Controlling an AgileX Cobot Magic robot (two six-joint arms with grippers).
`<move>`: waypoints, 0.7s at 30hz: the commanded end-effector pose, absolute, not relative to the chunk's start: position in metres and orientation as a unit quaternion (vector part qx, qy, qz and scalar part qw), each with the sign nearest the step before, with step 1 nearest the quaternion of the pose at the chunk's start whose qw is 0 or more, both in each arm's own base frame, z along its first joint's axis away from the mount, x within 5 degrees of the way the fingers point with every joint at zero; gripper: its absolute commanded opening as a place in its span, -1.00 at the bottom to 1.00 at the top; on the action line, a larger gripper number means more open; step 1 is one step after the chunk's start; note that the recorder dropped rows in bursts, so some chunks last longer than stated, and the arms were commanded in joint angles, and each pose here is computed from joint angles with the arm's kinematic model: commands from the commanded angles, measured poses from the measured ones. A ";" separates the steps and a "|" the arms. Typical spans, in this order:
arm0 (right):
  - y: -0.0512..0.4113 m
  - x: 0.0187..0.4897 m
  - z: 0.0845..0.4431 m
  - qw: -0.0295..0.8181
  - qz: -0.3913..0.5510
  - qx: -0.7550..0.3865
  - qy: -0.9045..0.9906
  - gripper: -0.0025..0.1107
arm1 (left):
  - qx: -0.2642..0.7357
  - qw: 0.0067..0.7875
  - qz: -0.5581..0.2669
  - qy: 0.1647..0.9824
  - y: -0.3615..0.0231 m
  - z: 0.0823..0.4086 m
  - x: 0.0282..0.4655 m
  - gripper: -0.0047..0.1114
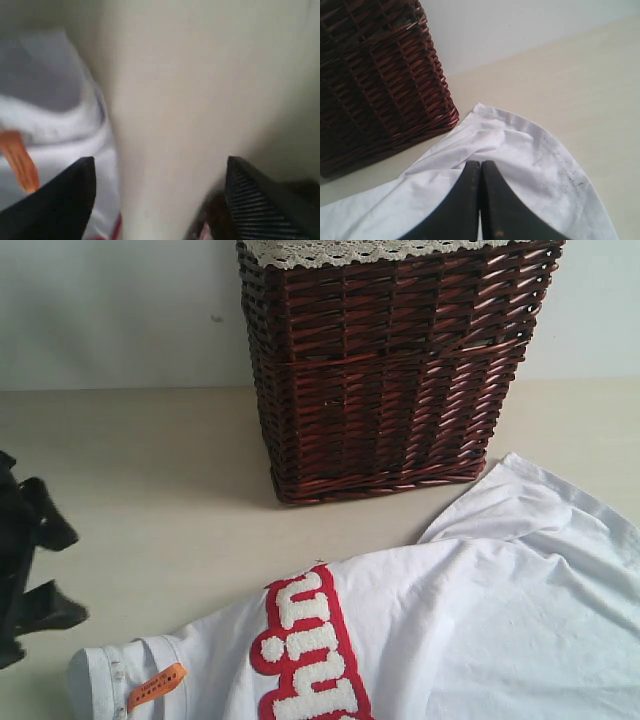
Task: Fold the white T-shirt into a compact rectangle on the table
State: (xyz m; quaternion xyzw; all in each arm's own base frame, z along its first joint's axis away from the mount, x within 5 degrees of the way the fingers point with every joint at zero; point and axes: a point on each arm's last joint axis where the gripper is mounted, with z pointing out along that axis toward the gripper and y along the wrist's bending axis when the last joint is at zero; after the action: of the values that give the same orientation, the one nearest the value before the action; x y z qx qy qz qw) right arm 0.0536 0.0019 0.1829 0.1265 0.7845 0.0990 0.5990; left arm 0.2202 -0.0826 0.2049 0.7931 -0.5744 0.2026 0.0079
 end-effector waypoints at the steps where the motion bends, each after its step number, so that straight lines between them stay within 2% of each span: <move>1: 0.002 0.053 0.182 0.603 0.097 0.126 0.782 -0.96 | 0.760 0.084 0.071 -0.641 -0.056 0.187 0.205 0.29; 4: 0.002 0.053 0.182 0.603 0.097 0.126 0.782 -0.96 | 0.747 0.115 0.046 -0.653 -0.053 0.181 0.203 0.29; 11: 0.002 0.053 0.182 0.603 0.097 0.126 0.782 -0.96 | 0.759 0.060 0.109 -0.640 -0.053 0.175 0.222 0.29; 21: 0.002 0.053 0.182 0.603 0.097 0.126 0.782 -0.96 | 0.752 0.104 0.133 -0.637 -0.064 0.150 0.236 0.29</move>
State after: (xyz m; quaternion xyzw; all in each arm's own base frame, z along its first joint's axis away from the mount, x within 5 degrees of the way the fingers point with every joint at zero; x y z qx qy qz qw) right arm 0.0536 0.0019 0.1829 0.1265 0.7845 0.0990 0.5990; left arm 0.2308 -0.0628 0.1560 0.7536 -0.6383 0.1186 0.1030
